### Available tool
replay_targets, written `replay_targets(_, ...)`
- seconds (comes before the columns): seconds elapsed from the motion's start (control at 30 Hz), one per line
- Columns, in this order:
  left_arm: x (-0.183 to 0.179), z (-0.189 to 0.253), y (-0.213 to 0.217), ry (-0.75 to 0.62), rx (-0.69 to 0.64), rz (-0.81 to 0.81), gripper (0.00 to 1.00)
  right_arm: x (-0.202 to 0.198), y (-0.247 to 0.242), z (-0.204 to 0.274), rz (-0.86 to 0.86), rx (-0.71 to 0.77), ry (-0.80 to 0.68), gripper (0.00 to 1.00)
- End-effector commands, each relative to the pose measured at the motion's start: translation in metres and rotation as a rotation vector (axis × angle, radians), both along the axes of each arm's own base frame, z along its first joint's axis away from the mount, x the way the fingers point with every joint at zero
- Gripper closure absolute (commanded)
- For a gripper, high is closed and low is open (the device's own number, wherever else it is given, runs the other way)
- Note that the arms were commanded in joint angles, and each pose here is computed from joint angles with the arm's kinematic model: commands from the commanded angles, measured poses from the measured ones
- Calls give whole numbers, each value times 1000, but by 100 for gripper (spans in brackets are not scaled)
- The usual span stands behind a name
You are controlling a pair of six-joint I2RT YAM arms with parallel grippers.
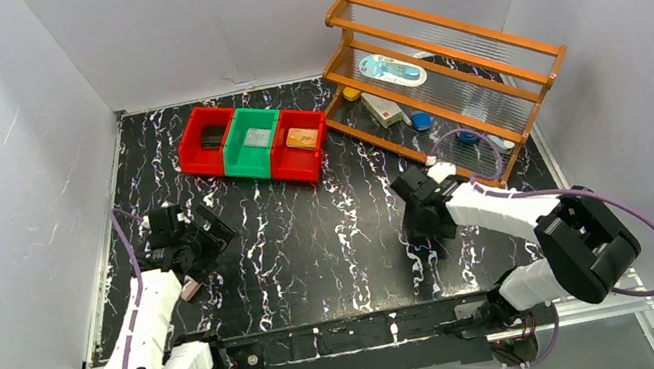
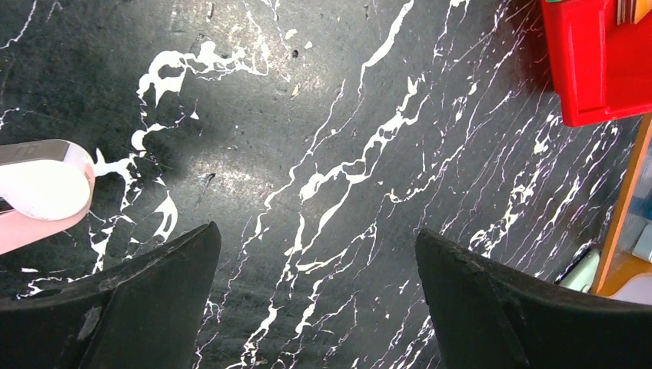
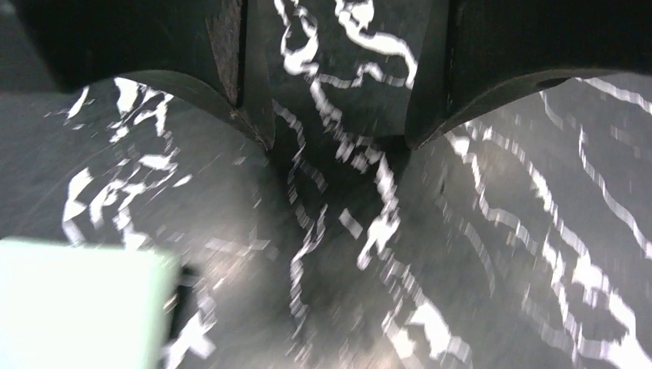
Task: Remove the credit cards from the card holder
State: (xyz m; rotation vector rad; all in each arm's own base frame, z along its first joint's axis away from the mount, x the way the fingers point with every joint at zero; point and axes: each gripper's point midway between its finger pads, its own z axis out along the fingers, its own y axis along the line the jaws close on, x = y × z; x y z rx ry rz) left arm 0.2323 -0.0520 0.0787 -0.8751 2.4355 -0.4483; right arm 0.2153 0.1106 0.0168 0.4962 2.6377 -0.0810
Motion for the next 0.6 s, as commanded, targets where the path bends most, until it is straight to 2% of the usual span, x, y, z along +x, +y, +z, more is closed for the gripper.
replay_targets(0.0,-4,1,-7,-7,-28,-55,2,-36,11,5,26,-14,96,28)
replay_targets(0.13,-2,4,-9,-23,-35,-69,2,-1,-19,49,-53,-180,-88,18)
replay_targets(0.23,-1,8,-12,-33,-43,-91,2,23,-56,72,-168,-301,-150,14)
replay_targets(0.43,0,15,-17,-58,-57,-118,2,49,-97,67,-239,-382,-102,14)
replay_targets(0.57,0,16,-17,-63,-59,-127,2,53,-105,43,-245,-373,-48,14)
